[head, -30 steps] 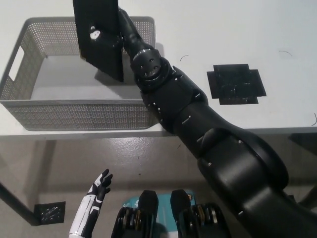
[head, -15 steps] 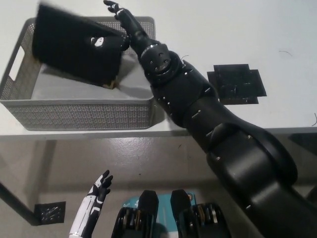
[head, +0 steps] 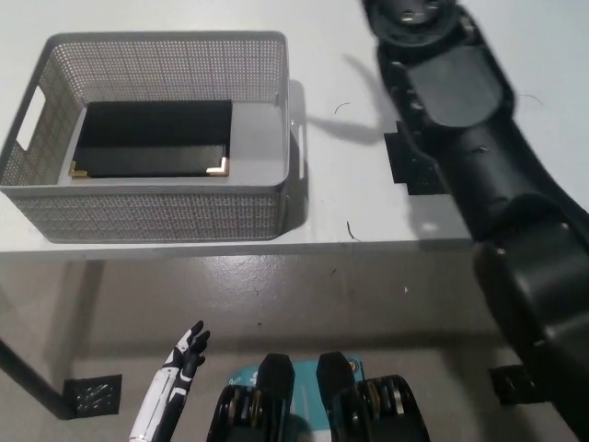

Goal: A notebook is kept standing on the table on the right hand side and a container is kept on the left hand side and the robot uses its right hand to grab the notebook and places it in the container

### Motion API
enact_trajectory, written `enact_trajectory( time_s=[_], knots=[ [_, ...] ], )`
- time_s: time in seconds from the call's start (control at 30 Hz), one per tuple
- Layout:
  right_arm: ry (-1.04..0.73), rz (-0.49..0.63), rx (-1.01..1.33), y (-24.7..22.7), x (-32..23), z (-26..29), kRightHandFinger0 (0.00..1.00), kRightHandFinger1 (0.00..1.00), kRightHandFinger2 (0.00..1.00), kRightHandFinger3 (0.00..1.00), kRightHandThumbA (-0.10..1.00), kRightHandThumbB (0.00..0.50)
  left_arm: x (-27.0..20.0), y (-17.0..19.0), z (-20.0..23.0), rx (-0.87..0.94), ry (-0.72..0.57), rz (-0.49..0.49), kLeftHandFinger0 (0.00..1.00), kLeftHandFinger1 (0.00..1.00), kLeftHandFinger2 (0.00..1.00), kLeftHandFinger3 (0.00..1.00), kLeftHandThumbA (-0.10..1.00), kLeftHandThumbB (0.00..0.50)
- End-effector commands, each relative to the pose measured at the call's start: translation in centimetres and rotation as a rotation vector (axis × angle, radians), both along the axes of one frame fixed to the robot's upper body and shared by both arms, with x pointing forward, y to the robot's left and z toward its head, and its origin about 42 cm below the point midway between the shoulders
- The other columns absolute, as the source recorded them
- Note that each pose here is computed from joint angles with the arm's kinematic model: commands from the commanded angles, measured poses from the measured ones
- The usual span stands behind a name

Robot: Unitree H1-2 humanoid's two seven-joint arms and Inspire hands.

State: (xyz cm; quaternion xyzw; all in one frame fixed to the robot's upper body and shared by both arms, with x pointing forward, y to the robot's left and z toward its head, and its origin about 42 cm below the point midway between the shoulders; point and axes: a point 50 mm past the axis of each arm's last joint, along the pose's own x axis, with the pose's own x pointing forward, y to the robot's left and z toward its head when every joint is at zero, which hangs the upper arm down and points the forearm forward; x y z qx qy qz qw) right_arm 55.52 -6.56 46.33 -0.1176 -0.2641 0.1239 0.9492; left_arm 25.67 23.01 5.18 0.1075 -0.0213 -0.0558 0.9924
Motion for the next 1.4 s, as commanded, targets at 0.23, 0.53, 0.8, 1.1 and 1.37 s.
enact_trajectory(
  time_s=[0.23,0.53,0.8,1.1,1.37],
  knots=[
    [-0.587,-0.024,0.168,-18.5,-22.9,2.3,1.00,1.00,1.00,1.00,1.00,0.313,-0.4,0.3,0.4,0.018,-0.021,-0.025,1.00,1.00,1.00,1.00,1.00,0.291],
    [-0.398,-0.050,0.189,-17.3,-32.0,-14.7,1.00,1.00,1.00,1.00,1.00,0.276,-0.5,0.4,0.2,-0.011,-0.014,-0.018,1.00,1.00,1.00,1.00,1.00,0.287],
    [-0.006,-0.050,0.244,-15.1,-32.6,-26.3,1.00,1.00,1.00,1.00,1.00,0.243,-0.5,0.2,0.1,-0.022,-0.013,-0.011,1.00,1.00,1.00,1.00,1.00,0.290],
    [0.355,-0.144,0.240,-13.9,-29.8,-36.1,1.00,1.00,1.00,1.00,1.00,0.285,0.7,0.3,0.8,-0.036,-0.046,-0.002,1.00,1.00,1.00,1.00,1.00,0.293],
    [0.468,-0.134,0.229,-14.8,-27.1,-39.2,1.00,1.00,1.00,1.00,0.92,0.240,2.5,0.1,1.9,-0.015,-0.069,0.000,1.00,1.00,1.00,1.00,1.00,0.320]
  ],
)
